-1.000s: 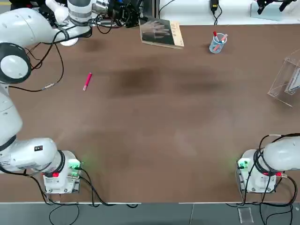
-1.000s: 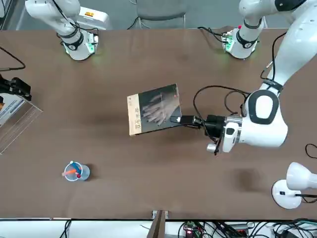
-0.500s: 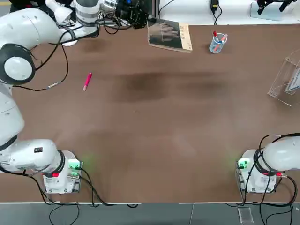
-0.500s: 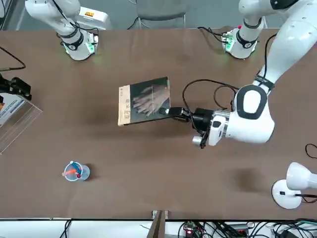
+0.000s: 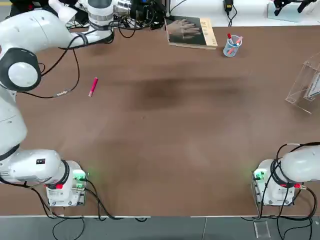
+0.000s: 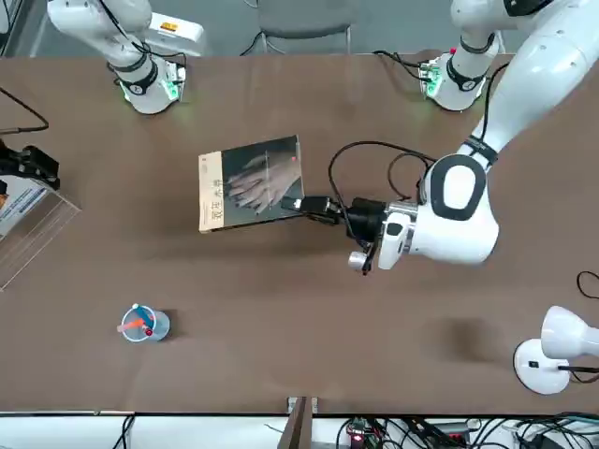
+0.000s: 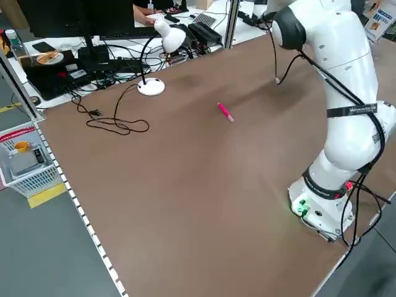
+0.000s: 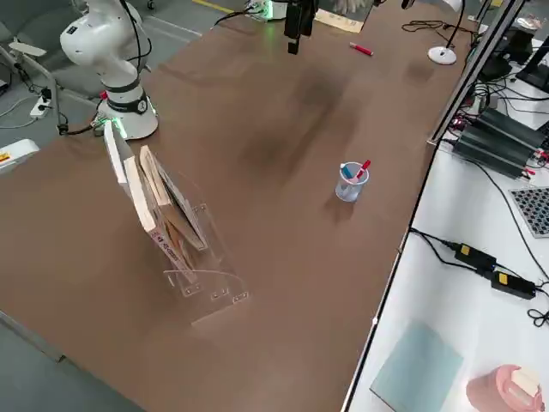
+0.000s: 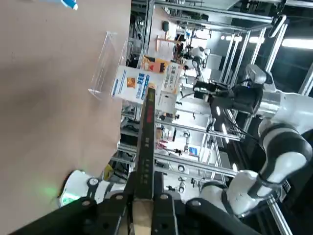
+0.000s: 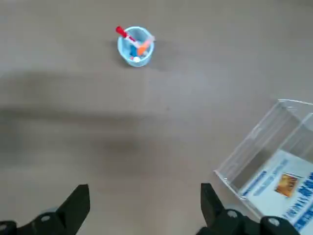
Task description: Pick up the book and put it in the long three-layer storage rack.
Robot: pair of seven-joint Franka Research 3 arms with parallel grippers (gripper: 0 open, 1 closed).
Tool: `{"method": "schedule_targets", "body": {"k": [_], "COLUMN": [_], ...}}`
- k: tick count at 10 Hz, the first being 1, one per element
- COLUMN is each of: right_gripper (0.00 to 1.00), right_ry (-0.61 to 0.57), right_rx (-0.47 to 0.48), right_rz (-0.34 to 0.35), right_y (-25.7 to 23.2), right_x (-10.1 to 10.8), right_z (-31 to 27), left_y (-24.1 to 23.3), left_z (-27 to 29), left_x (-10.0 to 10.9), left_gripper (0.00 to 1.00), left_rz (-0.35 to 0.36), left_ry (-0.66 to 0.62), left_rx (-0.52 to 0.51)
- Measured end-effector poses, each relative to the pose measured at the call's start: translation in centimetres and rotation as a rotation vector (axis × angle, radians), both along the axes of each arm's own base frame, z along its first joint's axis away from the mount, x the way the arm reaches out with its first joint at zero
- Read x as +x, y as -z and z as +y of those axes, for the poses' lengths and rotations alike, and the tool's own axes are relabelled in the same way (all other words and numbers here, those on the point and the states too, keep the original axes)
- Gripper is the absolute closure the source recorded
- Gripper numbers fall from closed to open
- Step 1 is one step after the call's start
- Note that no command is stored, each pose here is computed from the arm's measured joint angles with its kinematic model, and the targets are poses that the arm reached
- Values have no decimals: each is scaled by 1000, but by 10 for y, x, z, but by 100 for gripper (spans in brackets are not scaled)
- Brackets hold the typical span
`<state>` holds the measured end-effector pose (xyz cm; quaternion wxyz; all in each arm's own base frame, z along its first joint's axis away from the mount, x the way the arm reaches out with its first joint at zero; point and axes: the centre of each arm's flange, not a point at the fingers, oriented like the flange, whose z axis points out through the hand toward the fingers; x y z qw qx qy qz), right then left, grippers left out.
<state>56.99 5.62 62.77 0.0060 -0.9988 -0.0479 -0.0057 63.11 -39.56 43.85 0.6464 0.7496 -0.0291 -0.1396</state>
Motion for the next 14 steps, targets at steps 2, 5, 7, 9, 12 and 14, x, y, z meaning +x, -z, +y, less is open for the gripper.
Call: {"method": "schedule_targets", "body": {"k": [2,5,7,9,12,14], "right_gripper": [0,0,0,0,0,0], "right_ry": [23,79,118,172,257,308], "right_rx": [108,252,326,437,599,707], "right_rz": [27,59,95,133,172,204], "right_y": [9,17,23,28,47,67], "right_x": [0,2,0,-2,-2,2], "right_z": [6,-9,-24,-46,-75,-84], "left_y": [2,3,5,9,13,13], "left_z": [-18,-32,-31,-30,-33,-35], "left_x": [-7,-14,-13,-11,-13,-14], "left_gripper": [98,98,98,98,98,98], "left_rz": [-10,-15,-13,-7,-2,-3], "left_ry": [-15,-21,-25,-27,-22,-18], "left_rx": [11,19,20,21,21,20]}}
